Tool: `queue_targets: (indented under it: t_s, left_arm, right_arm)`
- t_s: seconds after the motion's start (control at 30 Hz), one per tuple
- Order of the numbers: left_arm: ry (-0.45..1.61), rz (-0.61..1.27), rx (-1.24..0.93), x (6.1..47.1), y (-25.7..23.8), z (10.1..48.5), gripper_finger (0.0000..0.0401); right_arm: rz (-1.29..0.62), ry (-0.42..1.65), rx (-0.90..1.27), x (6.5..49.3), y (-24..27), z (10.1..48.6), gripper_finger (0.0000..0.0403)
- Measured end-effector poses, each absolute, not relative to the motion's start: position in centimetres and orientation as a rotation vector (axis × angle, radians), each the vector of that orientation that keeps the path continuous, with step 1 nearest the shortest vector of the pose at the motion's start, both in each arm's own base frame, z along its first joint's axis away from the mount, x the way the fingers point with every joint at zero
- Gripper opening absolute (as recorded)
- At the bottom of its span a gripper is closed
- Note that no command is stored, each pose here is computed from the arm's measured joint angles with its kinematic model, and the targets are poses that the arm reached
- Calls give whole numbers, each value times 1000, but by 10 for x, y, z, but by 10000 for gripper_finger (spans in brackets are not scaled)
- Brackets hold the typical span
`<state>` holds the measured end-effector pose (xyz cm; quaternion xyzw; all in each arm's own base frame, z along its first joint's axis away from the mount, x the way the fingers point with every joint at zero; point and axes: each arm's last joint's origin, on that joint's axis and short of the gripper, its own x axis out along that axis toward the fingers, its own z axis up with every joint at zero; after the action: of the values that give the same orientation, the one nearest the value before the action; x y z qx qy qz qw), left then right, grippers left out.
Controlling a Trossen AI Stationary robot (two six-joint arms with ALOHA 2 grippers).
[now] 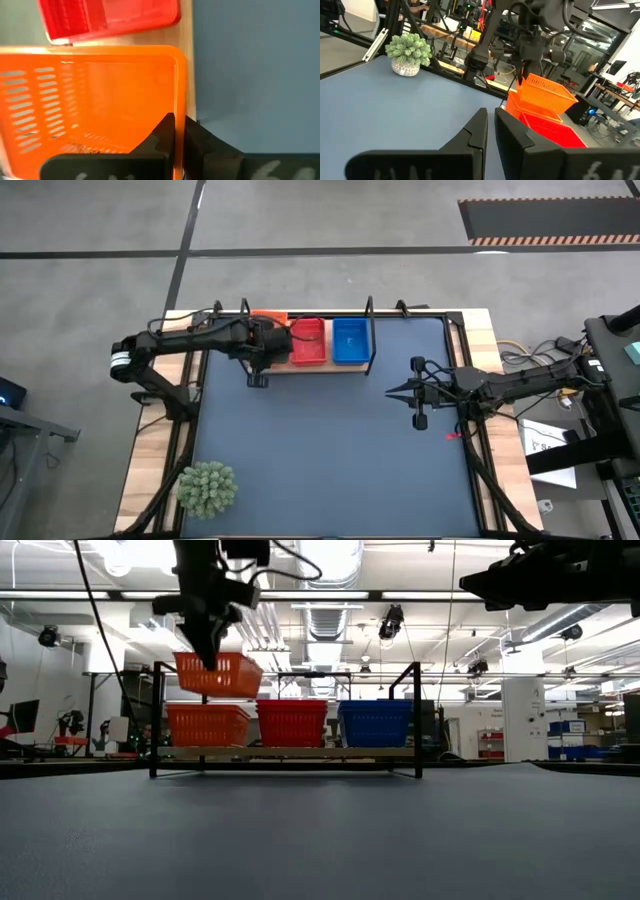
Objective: Stack baskets on shelf by color
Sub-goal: Stack the orange basket on top of the orange baskets on the shelf
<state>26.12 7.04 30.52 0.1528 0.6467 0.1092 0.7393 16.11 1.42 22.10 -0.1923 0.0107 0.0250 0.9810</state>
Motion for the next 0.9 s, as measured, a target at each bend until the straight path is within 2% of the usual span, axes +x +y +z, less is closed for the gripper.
queue_targets:
  t_s: [0.33, 0.9]
  left_arm:
    - [1468, 263, 292, 255, 88, 287, 0]
    - [1425, 283, 207, 257, 91, 286, 0]
  right_arm:
    - [51, 26, -388, 161, 14, 221, 27]
    - [51, 26, -385, 161, 14, 221, 27]
